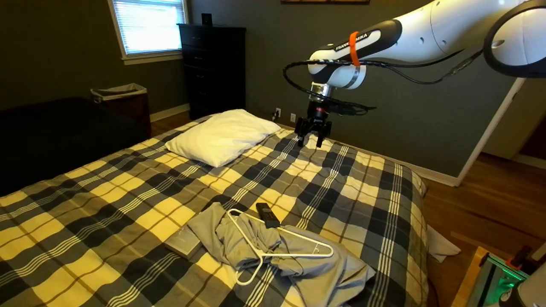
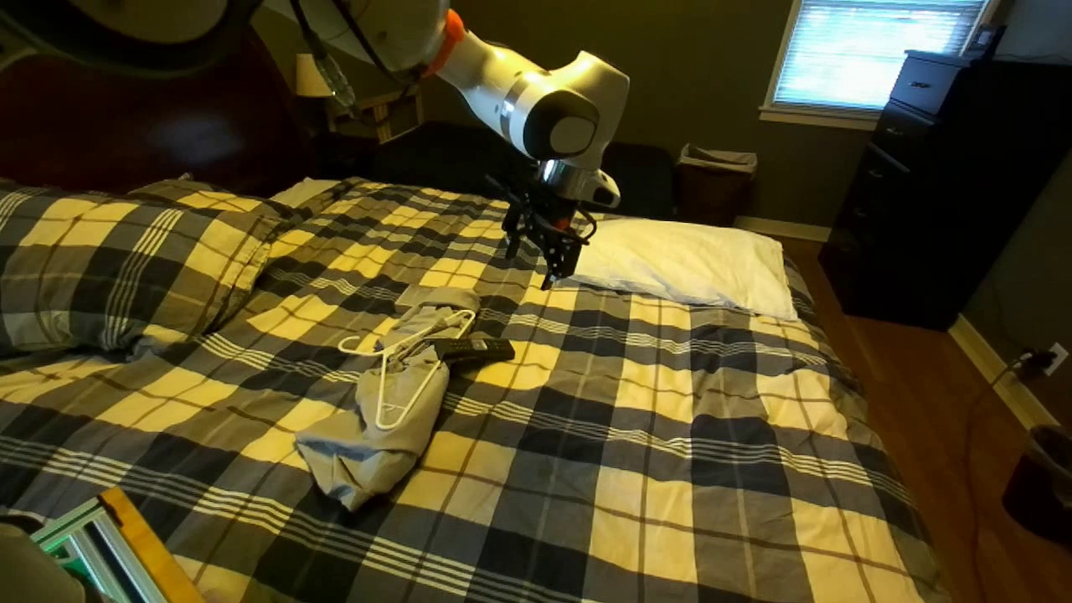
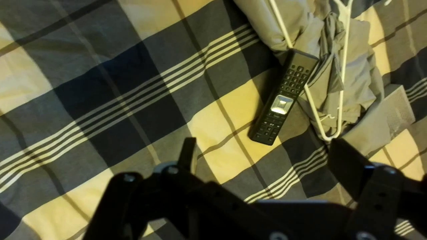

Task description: Move the remote control to the right.

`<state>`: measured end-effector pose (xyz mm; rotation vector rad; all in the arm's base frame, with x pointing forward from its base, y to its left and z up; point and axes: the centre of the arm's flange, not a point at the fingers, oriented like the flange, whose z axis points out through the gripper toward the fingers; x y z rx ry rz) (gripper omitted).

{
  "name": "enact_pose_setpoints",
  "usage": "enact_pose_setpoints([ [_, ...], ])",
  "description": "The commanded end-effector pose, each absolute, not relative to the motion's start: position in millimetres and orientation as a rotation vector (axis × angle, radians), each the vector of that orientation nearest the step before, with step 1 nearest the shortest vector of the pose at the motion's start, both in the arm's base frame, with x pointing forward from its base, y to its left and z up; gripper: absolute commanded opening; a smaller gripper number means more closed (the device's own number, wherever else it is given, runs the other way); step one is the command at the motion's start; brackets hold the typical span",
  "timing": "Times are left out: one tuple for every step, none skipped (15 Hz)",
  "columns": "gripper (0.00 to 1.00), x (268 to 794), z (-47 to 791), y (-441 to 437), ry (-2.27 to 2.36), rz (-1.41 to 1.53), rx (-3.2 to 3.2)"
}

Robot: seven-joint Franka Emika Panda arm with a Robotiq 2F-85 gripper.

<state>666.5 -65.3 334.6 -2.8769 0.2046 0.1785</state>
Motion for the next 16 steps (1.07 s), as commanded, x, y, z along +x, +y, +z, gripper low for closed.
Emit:
enact_pose_setpoints([
  [1.00,726.2,276.8,-45.5,0.261,0.335,-2.706],
  [1.00,732.2,262.9,-34.3,0.257,0.387,-2.666],
  [1.00,739.2,244.7,-23.9,0.258,0.436,-2.622],
  [1.00,745.5,226.5,-9.7,0.250,0.505,-2.589],
  [1.00,751.7,208.2,3.0,0.255,0.568,-2.551],
  [1.00,756.3,190.7,17.9,0.257,0.646,-2.522],
  [1.00,761.0,176.0,30.1,0.270,0.714,-2.493],
  [1.00,760.2,164.0,40.1,0.321,0.777,-2.498],
  [1.00,760.2,153.1,45.4,0.378,0.824,-2.507],
  [1.00,760.3,144.2,48.1,0.450,0.862,-2.524],
  [1.00,761.3,138.4,51.7,0.511,0.897,-2.534],
  [1.00,762.1,131.7,52.4,0.576,0.933,-2.546],
  [1.00,763.2,126.9,53.6,0.638,0.966,-2.554],
  [1.00,765.1,119.9,51.9,0.691,0.994,-2.563],
  [1.00,766.0,117.6,51.2,0.717,1.017,-2.569],
  [1.00,767.5,109.4,49.5,0.719,1.041,-2.578],
])
